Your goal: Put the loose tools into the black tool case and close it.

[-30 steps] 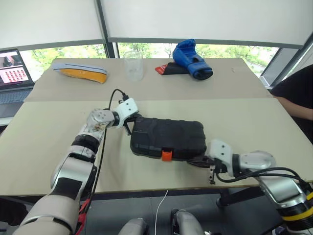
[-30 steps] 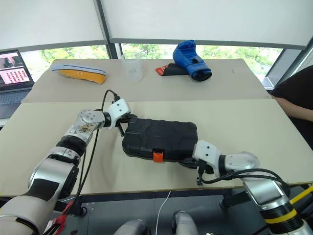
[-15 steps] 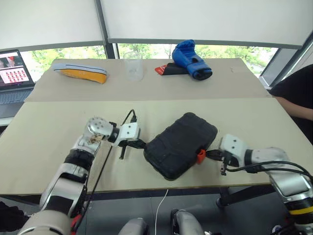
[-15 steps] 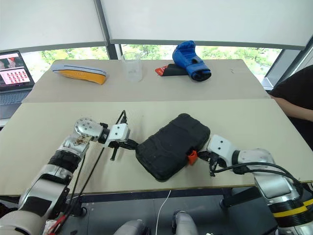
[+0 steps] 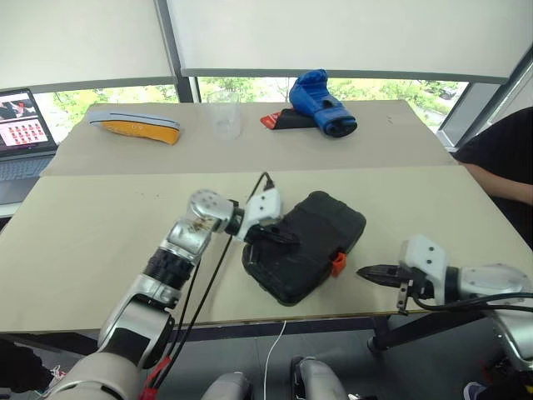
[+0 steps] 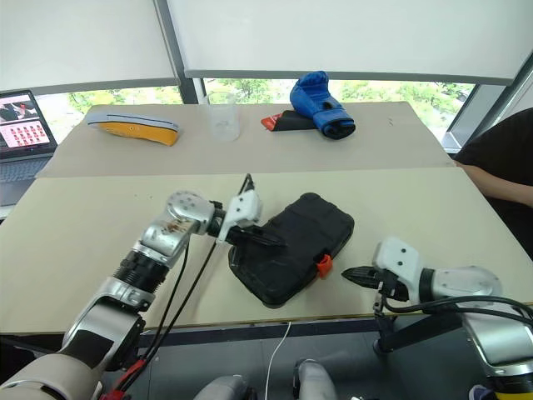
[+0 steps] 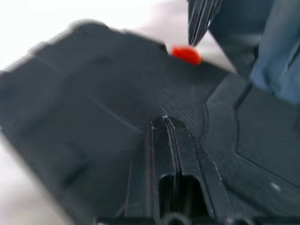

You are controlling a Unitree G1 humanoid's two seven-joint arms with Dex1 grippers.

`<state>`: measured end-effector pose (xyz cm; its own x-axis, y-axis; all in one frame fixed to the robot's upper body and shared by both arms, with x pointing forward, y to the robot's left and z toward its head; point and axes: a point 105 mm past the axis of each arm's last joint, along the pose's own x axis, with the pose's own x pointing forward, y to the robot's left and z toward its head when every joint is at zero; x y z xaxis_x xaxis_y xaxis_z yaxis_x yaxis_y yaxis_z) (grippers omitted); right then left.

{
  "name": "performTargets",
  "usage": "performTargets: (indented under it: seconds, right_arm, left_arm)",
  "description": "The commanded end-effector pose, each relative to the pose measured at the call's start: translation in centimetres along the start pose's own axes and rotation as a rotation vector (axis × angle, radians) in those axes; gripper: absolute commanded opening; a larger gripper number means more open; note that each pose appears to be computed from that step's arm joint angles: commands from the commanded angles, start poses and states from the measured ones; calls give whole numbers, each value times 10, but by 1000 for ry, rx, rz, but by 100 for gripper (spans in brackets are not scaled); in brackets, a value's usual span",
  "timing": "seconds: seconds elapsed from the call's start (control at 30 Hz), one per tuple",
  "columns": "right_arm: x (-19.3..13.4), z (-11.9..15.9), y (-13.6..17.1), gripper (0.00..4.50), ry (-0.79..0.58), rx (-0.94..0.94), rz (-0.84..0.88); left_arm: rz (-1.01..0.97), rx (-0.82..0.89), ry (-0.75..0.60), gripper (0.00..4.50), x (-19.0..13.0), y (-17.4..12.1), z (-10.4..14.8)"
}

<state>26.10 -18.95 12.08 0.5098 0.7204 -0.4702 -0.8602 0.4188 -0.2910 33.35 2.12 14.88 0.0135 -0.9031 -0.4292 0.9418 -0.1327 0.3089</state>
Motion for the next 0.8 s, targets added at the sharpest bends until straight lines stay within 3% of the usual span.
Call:
performTargets:
  seconds: [0.03,0.17,0.37,0.57,0.8]
  right_arm:
    - [9,7,-2,0,-32,-49,-15]
    - [11,17,-1,0,-92,-24,-14]
    - [-1,66,-5,0,-309,109,9]
    - [9,45,-17,0,-161,77,-46]
    - [-1,20,0,0,-60,94,-18]
  left_arm:
    - [-78,94,170,2,0,-19,-34]
    - [-77,106,172,2,-1,-22,-38]
    - [-67,99,163,2,-2,-21,-38]
    - [-58,98,150,2,0,-18,-34]
    - [-42,103,147,2,-2,-12,-32]
